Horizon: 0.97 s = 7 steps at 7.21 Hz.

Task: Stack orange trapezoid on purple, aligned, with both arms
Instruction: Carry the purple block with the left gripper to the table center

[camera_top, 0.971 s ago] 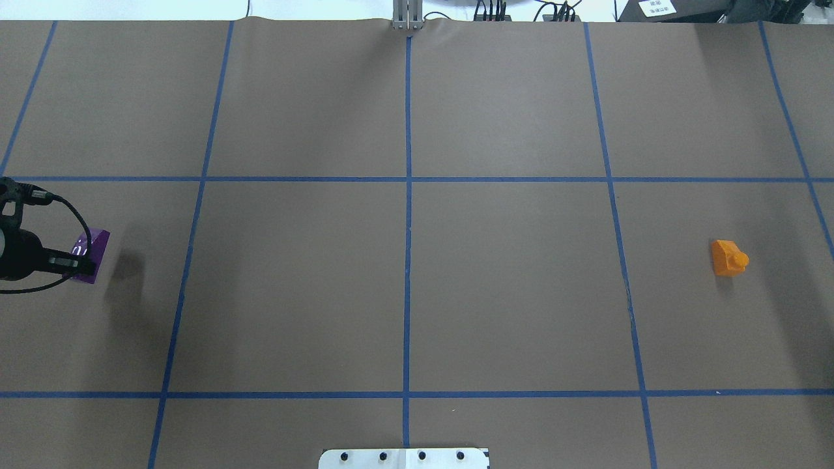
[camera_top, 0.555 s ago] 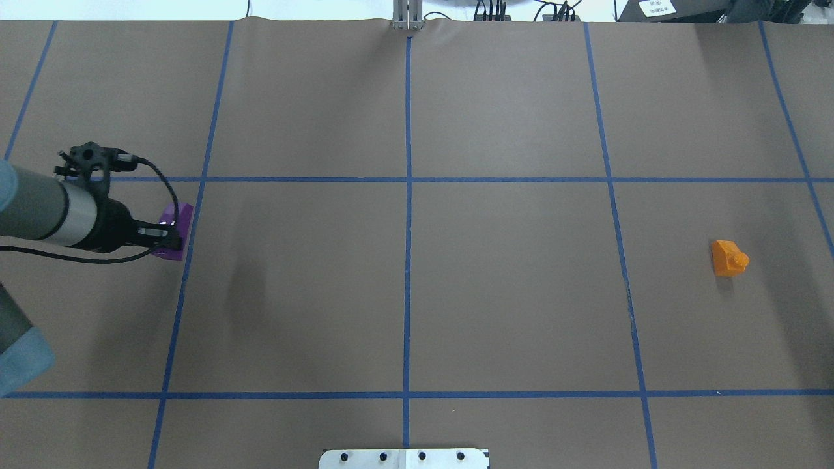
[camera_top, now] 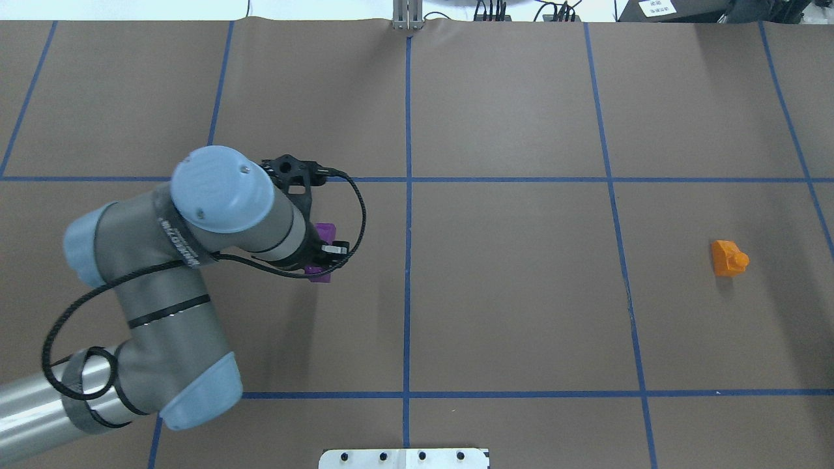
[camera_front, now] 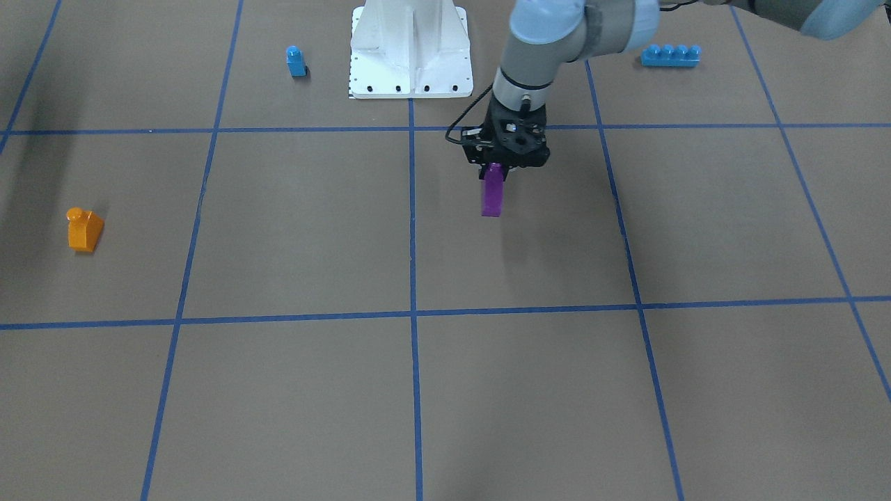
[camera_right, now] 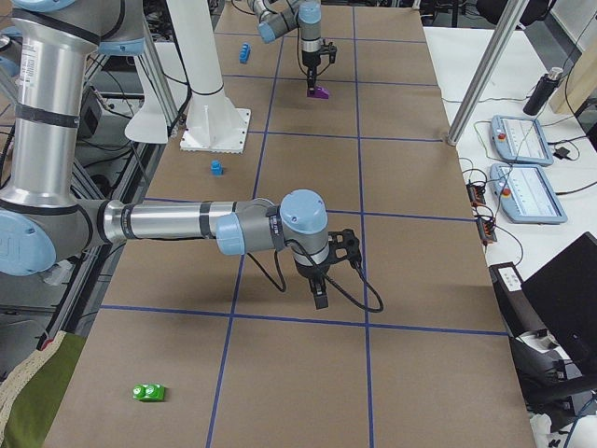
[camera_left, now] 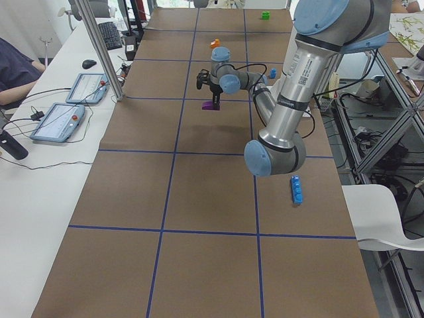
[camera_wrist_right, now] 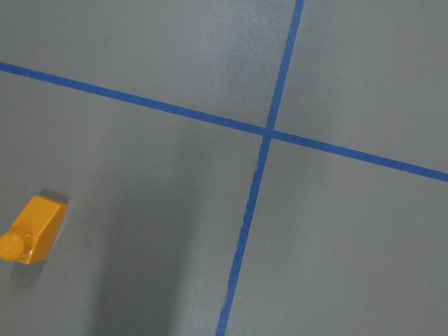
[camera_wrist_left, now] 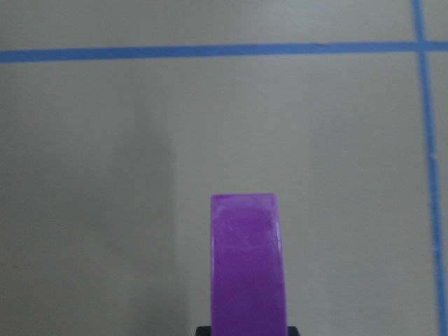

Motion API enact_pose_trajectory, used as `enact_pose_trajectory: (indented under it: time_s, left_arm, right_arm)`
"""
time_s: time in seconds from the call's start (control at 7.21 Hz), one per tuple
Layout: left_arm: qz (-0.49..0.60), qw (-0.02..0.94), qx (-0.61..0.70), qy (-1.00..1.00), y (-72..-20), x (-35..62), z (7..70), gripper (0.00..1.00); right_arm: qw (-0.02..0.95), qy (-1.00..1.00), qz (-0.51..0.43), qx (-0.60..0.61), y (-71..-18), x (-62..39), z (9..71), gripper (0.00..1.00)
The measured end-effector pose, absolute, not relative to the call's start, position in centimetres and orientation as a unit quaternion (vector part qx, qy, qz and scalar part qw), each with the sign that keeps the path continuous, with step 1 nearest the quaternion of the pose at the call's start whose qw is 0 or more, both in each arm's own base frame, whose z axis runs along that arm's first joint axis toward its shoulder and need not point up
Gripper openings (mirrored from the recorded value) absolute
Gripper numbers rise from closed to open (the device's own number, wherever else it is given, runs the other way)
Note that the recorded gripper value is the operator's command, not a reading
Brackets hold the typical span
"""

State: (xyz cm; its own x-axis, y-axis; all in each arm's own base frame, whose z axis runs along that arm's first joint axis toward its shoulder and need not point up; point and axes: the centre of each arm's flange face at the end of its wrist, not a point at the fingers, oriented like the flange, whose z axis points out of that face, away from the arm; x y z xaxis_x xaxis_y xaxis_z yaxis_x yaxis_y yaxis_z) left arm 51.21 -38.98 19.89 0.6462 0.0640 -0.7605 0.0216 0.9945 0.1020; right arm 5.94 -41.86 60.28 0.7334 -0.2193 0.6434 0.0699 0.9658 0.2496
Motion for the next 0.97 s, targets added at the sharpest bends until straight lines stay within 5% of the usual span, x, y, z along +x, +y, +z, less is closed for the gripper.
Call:
enact_pose_trajectory:
  time_s: [0.97]
  left_arm:
    - [0.012, 0.908, 0.039, 0.418, -40.7, 63.9, 16.7, 0.00]
  right_arm:
    - [0.925, -0.356, -0.076, 0.105, -42.0, 5.9, 60.2, 1.00]
